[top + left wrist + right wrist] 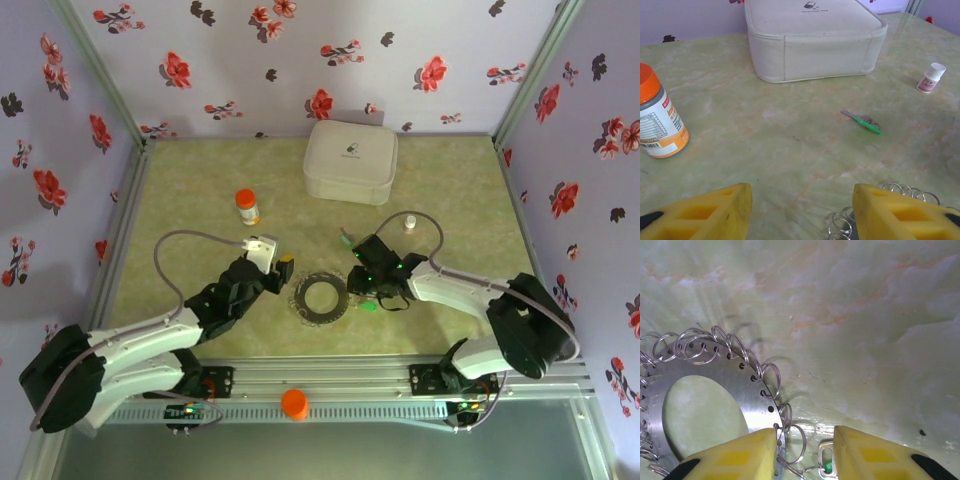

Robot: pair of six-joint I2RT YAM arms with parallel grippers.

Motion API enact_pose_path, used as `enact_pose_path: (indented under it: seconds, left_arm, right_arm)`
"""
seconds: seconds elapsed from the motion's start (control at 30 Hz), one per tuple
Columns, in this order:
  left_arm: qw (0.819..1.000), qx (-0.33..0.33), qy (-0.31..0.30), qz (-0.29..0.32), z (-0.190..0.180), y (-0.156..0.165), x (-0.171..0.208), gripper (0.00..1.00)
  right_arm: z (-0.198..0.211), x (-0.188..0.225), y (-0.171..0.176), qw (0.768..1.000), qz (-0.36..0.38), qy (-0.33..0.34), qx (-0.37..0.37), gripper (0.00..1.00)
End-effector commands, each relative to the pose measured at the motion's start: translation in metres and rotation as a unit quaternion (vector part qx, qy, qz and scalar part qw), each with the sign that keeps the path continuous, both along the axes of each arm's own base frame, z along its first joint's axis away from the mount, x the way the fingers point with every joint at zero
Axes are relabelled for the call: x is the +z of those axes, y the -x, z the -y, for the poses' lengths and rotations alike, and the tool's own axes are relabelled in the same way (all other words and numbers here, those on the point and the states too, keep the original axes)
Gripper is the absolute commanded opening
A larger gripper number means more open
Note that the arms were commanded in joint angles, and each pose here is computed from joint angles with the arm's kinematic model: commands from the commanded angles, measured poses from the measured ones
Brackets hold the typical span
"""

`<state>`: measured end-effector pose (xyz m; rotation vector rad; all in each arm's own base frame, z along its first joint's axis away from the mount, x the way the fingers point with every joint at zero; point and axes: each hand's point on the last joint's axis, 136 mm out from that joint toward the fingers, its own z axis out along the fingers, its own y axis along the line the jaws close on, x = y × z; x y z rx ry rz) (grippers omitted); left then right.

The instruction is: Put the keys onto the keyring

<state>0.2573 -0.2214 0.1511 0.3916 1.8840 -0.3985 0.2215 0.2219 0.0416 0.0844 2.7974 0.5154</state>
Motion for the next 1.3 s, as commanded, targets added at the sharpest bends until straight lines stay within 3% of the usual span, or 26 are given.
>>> enact_pose_path:
  seconds: [0.0,0.2,0.67,1.27]
  left_arm:
    - [0.999,0.004,0.038,0.014,0.005,-0.005,0.019,0.55]
    - [0.999,0.008,0.042,0.022,0.001,-0.003,0.024,0.54]
    - [0.999,0.011,0.040,0.027,-0.004,-0.002,0.024,0.54]
    - [0.999,0.011,0.036,0.034,-0.004,-0.003,0.028,0.53]
  right_arm:
    - [-0.012,0.003,-0.007,0.999,-0.006,-0.031,-0.013,0.32]
    - [-0.016,-0.005,-0.007,0.999,-0.018,-0.032,-0.011,0.23]
    - [-0.019,-0.010,-0.009,0.999,-0.025,-0.029,-0.013,0.14]
    - [-0.014,-0.017,-0.007,0.999,-0.037,-0.006,-0.006,0.12]
